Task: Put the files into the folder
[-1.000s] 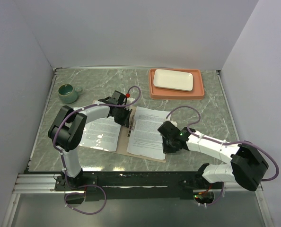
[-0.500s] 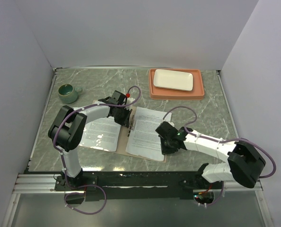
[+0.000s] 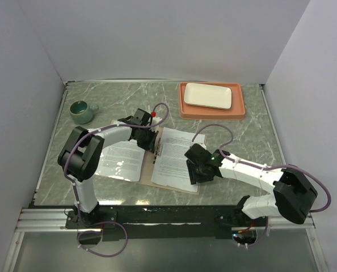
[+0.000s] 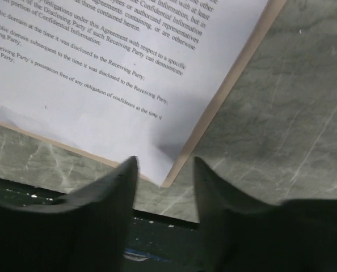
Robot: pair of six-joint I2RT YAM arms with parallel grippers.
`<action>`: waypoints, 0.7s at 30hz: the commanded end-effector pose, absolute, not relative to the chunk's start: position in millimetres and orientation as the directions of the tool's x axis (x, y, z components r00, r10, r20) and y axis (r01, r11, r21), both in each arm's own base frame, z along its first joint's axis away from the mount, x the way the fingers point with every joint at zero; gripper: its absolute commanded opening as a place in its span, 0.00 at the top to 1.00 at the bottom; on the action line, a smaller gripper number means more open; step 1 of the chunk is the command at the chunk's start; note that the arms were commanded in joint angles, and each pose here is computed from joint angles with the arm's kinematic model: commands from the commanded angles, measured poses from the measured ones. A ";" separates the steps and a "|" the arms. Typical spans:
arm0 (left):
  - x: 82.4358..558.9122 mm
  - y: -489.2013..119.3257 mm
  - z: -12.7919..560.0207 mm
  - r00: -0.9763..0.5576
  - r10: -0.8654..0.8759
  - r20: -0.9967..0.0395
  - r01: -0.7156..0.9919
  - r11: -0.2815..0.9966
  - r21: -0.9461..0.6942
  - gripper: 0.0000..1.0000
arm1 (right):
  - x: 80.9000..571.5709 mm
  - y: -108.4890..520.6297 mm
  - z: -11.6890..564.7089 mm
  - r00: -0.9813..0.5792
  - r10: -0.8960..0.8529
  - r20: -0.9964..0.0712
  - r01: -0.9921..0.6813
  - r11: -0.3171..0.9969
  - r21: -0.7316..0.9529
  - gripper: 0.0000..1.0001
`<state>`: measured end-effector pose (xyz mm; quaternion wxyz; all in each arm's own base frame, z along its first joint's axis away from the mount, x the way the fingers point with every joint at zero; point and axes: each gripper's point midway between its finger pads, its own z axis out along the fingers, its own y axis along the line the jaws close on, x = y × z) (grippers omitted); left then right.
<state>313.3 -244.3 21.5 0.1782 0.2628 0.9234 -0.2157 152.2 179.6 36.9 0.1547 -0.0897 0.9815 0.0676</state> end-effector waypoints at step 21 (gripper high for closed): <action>298.3 -222.8 1.9 -0.832 0.431 -0.351 0.534 0.794 -0.291 0.99 | 326.8 160.6 93.2 -0.806 0.276 -0.523 0.223 0.961 0.162 0.32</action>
